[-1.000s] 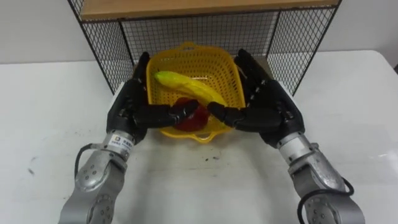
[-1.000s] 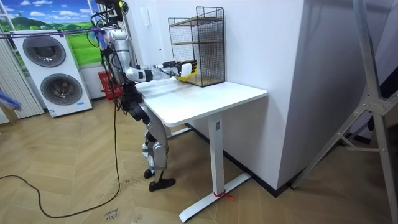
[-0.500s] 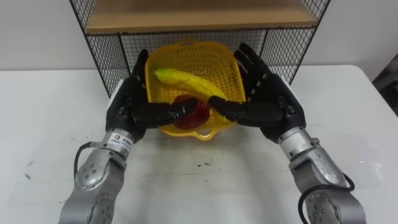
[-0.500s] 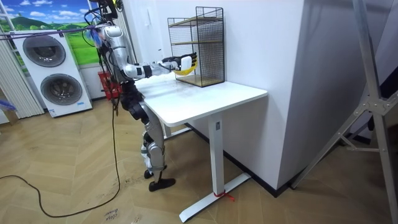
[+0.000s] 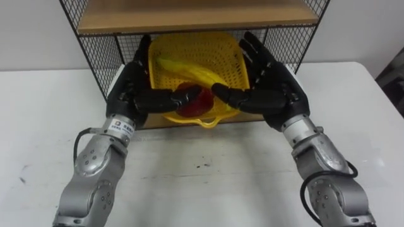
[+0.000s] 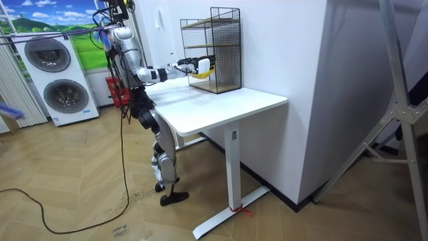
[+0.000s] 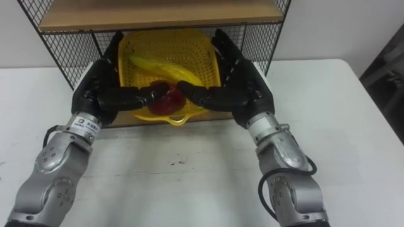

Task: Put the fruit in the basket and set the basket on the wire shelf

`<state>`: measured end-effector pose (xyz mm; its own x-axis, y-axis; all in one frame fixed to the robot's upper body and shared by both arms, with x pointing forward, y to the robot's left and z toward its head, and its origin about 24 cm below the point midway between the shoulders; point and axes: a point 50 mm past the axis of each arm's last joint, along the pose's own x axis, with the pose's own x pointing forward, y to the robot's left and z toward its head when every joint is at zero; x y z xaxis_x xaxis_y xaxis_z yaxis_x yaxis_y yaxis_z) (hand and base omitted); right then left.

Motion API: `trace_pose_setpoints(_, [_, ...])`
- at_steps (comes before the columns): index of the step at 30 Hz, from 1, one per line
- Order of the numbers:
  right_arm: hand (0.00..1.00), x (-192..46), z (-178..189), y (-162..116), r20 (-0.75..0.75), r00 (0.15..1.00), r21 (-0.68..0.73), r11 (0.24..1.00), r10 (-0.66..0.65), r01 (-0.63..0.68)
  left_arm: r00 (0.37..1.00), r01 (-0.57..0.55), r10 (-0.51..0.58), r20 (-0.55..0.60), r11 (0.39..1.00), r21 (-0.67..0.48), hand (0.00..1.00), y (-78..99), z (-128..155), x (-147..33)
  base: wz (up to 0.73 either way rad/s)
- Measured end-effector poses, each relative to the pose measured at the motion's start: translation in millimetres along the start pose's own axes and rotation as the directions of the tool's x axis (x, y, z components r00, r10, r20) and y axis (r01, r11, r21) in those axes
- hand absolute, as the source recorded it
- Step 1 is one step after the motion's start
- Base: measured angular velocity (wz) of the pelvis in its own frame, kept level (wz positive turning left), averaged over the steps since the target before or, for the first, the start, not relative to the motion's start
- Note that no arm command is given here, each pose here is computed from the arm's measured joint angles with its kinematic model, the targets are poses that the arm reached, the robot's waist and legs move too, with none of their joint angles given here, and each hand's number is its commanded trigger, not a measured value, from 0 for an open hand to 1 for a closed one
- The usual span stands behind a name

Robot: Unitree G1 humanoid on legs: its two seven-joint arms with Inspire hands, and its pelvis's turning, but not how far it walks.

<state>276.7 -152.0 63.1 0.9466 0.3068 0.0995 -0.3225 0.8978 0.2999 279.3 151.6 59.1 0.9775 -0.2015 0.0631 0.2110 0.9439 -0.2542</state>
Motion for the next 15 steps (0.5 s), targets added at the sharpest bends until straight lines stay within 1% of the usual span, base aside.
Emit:
trace_pose_setpoints(3, [0.0, 0.0, -2.7, -1.4, -0.021, 1.0, 0.005, 1.0, -0.016, 0.016, 0.999, -0.012, 0.012, -0.037, 1.0, -0.015, 0.0, -0.3, -6.2, 0.1, 0.0])
trace_pose_setpoints(5, [0.0, 1.9, -8.1, -5.1, -0.051, 0.998, 0.034, 0.999, -0.034, 0.036, 0.997, -0.021, 0.019, -0.08, 0.999, -0.024, 0.0, 1.5, -11.9, 2.2, 0.0])
trace_pose_setpoints(8, [0.0, 4.2, -9.5, -5.0, -0.078, 0.996, 0.048, 0.998, -0.04, 0.044, 0.995, -0.024, 0.021, -0.099, 0.999, -0.029, 0.0, 1.6, -12.6, 4.2, 0.0])
trace_pose_setpoints(12, [0.0, 14.3, -9.5, -7.5, -0.099, 0.993, 0.048, 0.996, -0.066, 0.071, 0.988, -0.045, 0.039, -0.146, 0.998, -0.036, 0.0, 0.8, -18.1, 15.1, 0.05])
trace_pose_setpoints(15, [0.0, 20.0, -6.9, -8.0, -0.098, 0.992, 0.046, 0.995, -0.086, 0.091, 0.987, -0.053, 0.046, -0.155, 0.998, -0.036, 0.0, -1.8, -16.3, 20.0, 0.06])
